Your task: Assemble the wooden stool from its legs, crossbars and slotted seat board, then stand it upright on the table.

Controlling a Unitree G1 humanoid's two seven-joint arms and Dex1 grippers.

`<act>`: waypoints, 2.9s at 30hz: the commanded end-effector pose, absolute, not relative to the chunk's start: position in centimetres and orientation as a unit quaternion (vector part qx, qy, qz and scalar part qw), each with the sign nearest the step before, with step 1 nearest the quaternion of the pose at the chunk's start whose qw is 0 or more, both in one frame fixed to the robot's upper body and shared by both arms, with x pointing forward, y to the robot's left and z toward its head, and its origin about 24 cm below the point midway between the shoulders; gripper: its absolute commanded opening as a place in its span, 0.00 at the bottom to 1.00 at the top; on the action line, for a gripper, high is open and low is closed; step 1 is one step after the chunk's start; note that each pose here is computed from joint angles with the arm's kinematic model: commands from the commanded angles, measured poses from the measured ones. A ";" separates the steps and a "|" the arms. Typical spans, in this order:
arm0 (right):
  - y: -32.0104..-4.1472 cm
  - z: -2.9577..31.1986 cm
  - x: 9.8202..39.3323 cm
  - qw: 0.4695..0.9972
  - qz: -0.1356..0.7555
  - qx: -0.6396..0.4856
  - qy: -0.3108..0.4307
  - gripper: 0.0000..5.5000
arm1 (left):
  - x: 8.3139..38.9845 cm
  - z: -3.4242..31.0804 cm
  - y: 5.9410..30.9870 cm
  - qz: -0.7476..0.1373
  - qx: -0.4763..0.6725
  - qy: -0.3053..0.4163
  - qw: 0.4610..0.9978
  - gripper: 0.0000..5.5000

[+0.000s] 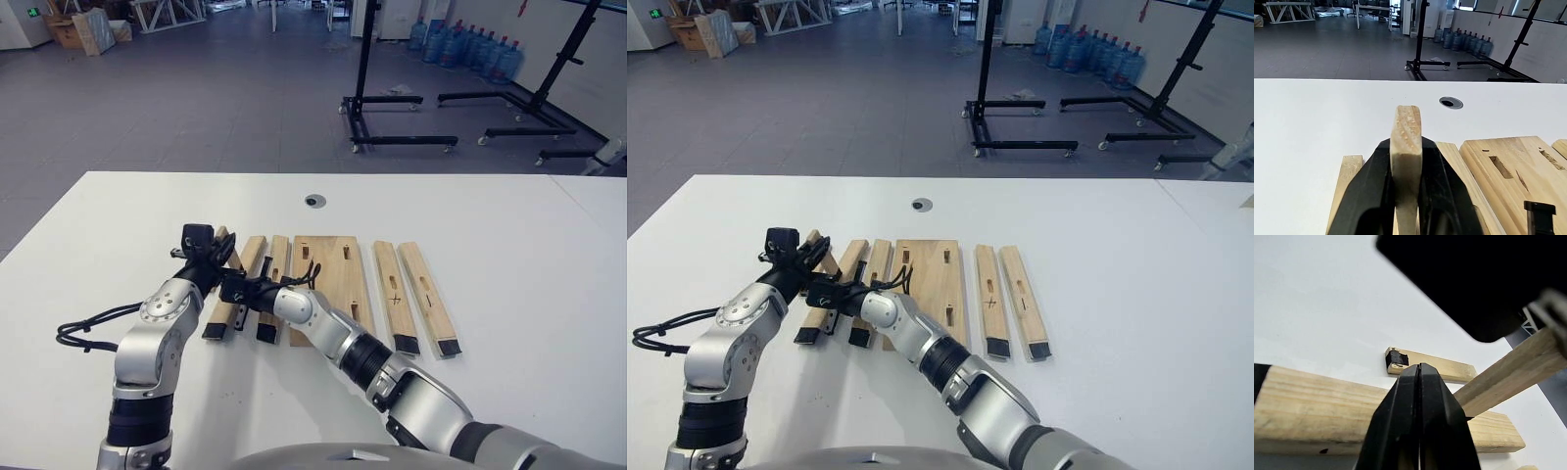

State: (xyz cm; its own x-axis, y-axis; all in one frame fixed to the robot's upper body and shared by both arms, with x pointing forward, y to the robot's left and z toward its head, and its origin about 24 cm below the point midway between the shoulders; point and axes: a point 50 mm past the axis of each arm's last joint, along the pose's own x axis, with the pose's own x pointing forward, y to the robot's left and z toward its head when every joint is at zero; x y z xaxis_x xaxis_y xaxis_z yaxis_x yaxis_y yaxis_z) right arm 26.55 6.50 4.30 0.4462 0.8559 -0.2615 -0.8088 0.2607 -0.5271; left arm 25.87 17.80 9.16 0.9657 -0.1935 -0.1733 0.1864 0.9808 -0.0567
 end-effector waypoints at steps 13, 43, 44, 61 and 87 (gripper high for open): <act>7.7 0.6 24.4 0.776 0.558 -0.289 0.053 0.00 | 26.3 9.9 17.2 -0.110 -0.015 0.062 0.992 0.07; 7.7 0.6 23.8 0.804 0.560 -0.128 0.155 0.00 | 28.1 16.2 18.2 -0.118 -0.011 -0.003 0.993 0.07; 7.8 1.3 24.1 0.807 0.559 -0.116 0.152 0.00 | 28.1 14.9 18.3 -0.119 -0.012 0.013 0.993 0.07; 3.9 6.7 24.1 0.816 0.559 -0.066 0.131 0.00 | 28.9 18.4 19.2 -0.133 -0.029 -0.056 0.989 0.07; -2.8 9.1 26.9 0.809 0.519 -0.164 0.223 0.15 | 26.6 16.8 16.7 -0.103 -0.099 0.046 0.989 0.07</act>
